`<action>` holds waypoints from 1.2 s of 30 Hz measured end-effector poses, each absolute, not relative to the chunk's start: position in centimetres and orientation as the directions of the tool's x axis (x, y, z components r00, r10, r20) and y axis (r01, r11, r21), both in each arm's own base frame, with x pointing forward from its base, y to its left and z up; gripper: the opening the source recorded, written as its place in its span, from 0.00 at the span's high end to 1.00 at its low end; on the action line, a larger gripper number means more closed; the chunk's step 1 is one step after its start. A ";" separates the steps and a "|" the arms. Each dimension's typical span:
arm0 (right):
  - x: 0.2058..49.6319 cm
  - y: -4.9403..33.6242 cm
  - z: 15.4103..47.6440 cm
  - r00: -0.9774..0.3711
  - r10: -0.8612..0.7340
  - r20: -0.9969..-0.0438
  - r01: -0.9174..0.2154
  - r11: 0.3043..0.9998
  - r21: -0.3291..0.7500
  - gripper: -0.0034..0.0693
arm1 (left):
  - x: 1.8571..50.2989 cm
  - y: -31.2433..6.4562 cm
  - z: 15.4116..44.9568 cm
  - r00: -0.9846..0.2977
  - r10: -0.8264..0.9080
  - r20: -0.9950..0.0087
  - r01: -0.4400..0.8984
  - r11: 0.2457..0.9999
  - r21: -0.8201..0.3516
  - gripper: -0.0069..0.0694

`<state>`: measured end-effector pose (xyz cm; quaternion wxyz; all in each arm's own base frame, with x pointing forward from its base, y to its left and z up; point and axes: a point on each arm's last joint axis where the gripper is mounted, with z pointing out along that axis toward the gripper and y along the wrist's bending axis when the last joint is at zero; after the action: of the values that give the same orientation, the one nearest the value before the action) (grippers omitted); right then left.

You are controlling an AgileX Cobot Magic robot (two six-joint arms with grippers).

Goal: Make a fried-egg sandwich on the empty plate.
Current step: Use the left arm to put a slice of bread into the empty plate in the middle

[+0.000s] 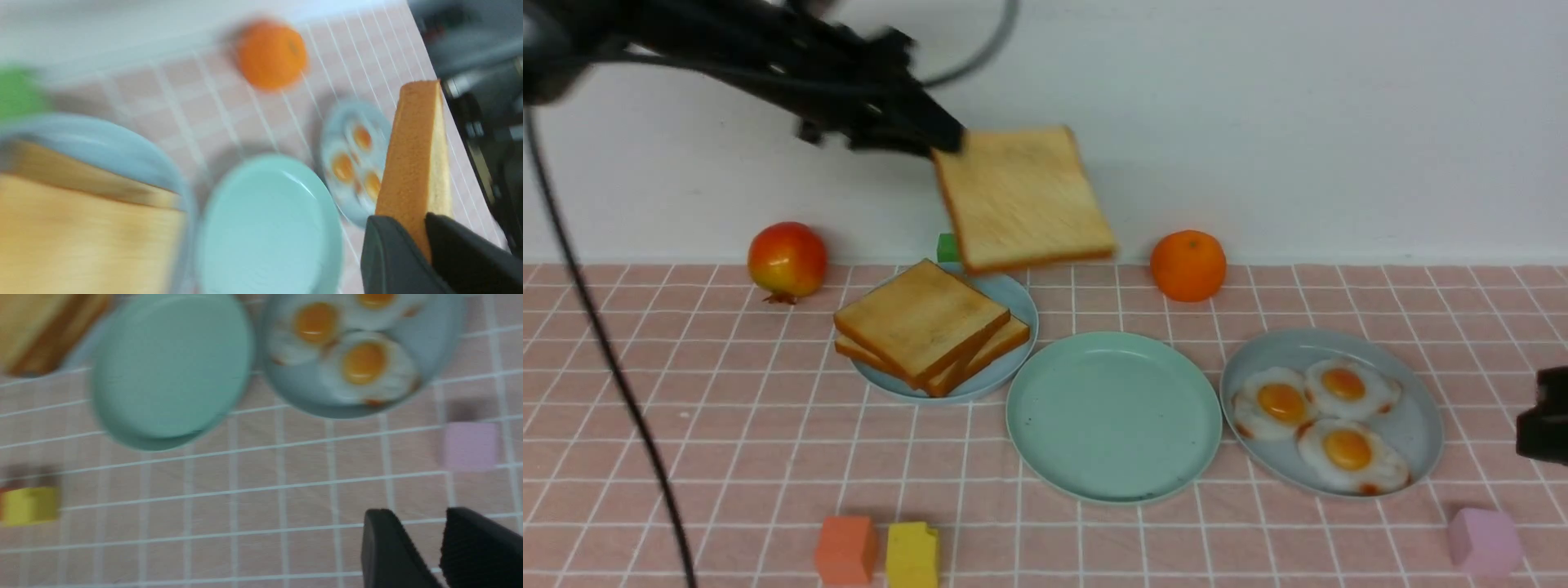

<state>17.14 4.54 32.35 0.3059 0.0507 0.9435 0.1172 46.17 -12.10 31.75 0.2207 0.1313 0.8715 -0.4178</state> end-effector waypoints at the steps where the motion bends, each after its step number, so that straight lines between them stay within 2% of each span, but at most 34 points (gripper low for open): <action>1: 17.3 4.6 32.2 -0.811 0.171 -0.559 0.031 0.968 0.250 0.62 | 46.1 -12.6 31.4 -0.872 0.056 -0.487 0.414 0.614 -0.672 0.74; 5: 18.2 4.6 31.4 -0.830 0.184 -0.527 0.069 0.971 0.230 0.62 | 45.7 -16.4 28.0 -0.889 0.156 -0.430 0.428 0.612 -0.665 0.74; 8: 18.9 4.7 30.7 -0.846 0.184 -0.501 0.081 0.972 0.222 0.62 | 46.0 -19.1 24.4 -0.898 0.204 -0.391 0.425 0.632 -0.648 0.74; 9: 18.9 4.7 30.7 -0.846 0.184 -0.500 0.081 0.972 0.221 0.62 | 46.0 -19.1 24.4 -0.898 0.204 -0.391 0.425 0.632 -0.648 0.74; 14: 19.4 4.8 30.3 -0.849 0.182 -0.496 0.082 0.973 0.216 0.62 | 46.8 -20.0 20.6 -0.908 0.215 -0.361 0.406 0.667 -0.624 0.74; 24: 19.5 4.8 30.3 -0.846 0.181 -0.502 0.081 0.973 0.215 0.61 | 47.5 -19.7 18.6 -0.907 0.219 -0.361 0.401 0.713 -0.576 0.74; 27: 20.0 4.9 30.2 -0.853 0.175 -0.492 0.082 0.976 0.203 0.59 | 47.5 -19.6 18.1 -0.921 0.206 -0.332 0.369 0.738 -0.565 0.74; 28: 20.7 5.0 30.3 -0.858 0.166 -0.487 0.082 0.979 0.188 0.55 | 47.5 -19.5 18.1 -0.926 0.204 -0.317 0.354 0.759 -0.546 0.74; 30: 21.9 5.1 30.6 -0.858 0.156 -0.489 0.082 0.982 0.169 0.50 | 47.4 -19.4 18.2 -0.930 0.204 -0.306 0.344 0.778 -0.525 0.70; 34: 24.3 5.6 31.2 -0.846 0.197 -0.496 0.119 0.975 0.185 0.39 | 47.3 -18.9 18.9 -0.931 0.197 -0.306 0.332 0.806 -0.490 0.55; 36: 26.3 6.0 31.0 -0.838 0.254 -0.483 0.169 0.962 0.214 0.32 | 47.1 -18.9 20.1 -0.932 0.178 -0.315 0.321 0.808 -0.494 0.41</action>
<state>26.30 6.05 30.96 0.2623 0.1107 0.9551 0.0818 47.11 -18.88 20.12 0.1278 0.1324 0.9422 -0.2799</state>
